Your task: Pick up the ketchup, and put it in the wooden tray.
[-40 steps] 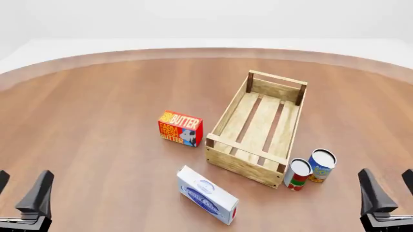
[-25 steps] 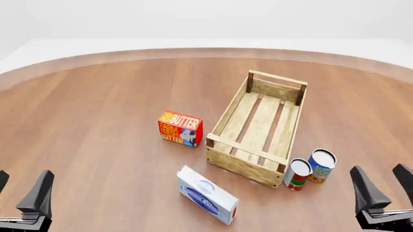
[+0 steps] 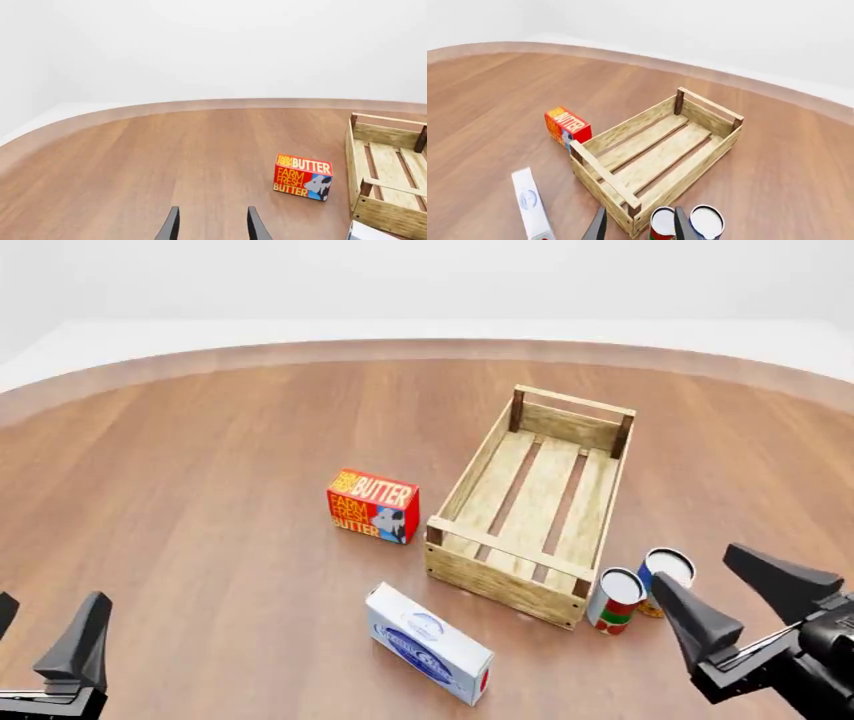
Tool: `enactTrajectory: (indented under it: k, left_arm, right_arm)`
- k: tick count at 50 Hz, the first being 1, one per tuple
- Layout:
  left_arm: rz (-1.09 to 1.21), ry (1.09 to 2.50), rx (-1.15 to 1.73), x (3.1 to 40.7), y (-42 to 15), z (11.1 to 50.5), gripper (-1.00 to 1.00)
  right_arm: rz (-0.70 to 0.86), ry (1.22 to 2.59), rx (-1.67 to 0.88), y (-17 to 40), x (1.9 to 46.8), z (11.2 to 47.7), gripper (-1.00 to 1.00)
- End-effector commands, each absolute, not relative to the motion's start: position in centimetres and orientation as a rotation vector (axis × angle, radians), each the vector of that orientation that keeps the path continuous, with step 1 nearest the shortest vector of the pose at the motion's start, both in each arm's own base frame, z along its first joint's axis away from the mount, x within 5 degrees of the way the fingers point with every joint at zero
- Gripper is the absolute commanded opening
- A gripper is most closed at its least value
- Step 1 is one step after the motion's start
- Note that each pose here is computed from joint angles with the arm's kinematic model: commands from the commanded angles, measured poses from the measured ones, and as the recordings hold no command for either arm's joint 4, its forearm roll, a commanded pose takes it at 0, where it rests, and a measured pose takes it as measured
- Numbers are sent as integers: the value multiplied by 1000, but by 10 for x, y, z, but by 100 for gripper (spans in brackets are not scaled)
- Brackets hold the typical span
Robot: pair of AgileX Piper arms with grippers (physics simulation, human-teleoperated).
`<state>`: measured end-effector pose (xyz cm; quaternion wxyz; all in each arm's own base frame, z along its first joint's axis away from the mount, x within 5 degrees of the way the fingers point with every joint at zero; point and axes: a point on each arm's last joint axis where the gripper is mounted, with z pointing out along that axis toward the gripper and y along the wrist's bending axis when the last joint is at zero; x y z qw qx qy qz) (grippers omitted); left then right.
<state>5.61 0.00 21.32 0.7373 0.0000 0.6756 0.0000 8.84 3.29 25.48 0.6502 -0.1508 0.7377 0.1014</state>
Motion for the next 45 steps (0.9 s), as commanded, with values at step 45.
enactTrajectory:
  k: [45]
  left_arm:
    - [0,1484,0,56,0,213,100]
  right_arm:
    - [573,1751,-1005,205,142,289,100]
